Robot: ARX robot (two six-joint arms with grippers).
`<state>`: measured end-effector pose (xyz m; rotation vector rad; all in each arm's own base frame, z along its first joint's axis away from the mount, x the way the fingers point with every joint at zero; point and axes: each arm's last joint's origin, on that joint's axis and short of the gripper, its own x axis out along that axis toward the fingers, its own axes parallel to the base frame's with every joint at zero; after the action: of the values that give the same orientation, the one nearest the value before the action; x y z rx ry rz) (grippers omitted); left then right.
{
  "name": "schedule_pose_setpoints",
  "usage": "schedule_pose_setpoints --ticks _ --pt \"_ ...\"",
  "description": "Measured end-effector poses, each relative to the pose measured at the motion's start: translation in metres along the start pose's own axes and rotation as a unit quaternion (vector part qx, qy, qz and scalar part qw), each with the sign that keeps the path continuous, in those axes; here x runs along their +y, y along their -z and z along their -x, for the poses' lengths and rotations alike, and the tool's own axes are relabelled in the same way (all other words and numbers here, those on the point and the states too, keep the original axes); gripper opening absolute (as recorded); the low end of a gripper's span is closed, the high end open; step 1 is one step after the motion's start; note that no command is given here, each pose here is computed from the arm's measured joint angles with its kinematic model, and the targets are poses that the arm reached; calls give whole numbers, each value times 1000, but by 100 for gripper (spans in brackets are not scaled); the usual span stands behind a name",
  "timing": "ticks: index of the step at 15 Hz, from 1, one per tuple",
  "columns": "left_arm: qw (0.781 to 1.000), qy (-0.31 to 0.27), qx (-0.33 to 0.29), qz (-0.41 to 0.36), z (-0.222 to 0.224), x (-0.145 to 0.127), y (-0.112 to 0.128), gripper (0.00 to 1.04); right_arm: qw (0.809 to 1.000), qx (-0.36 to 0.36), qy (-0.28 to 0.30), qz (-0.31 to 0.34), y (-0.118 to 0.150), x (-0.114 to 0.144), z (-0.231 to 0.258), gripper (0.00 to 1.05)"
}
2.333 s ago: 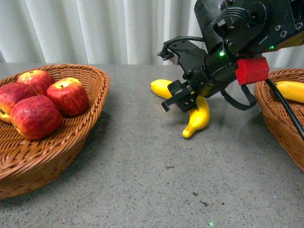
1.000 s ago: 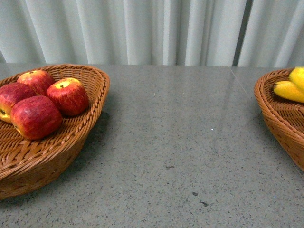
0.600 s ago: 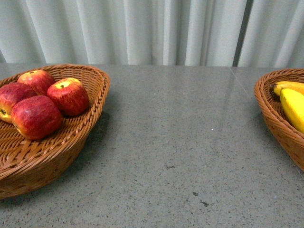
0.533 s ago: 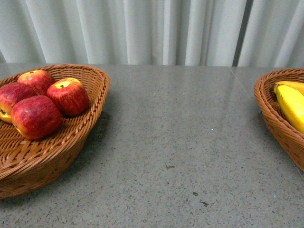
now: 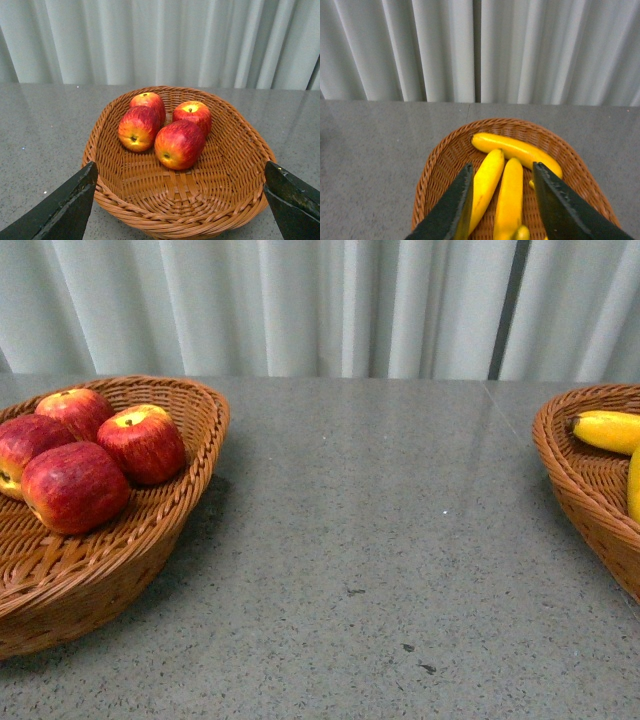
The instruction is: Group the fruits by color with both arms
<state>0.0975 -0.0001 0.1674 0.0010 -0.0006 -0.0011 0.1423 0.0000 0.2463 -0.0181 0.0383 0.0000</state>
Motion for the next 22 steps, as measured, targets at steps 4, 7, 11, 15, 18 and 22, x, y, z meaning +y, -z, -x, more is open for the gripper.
schedule_pose_setpoints --ticks 4,7,11,15,18,22 --pt "1000 0 0 0 0 0 0 98 1000 -19 0 -2 44 1 30 2" --pt "1000 0 0 0 0 0 0 98 1000 -15 0 -4 54 1 31 2" --pt "1000 0 0 0 0 0 0 98 1000 -19 0 -4 65 1 42 2" --pt "1000 0 0 0 0 0 0 98 1000 -17 0 -4 71 1 42 2" --pt "1000 0 0 0 0 0 0 98 1000 -20 0 -4 81 2 42 2" --pt "1000 0 0 0 0 0 0 98 1000 -21 0 -5 81 1 42 2"
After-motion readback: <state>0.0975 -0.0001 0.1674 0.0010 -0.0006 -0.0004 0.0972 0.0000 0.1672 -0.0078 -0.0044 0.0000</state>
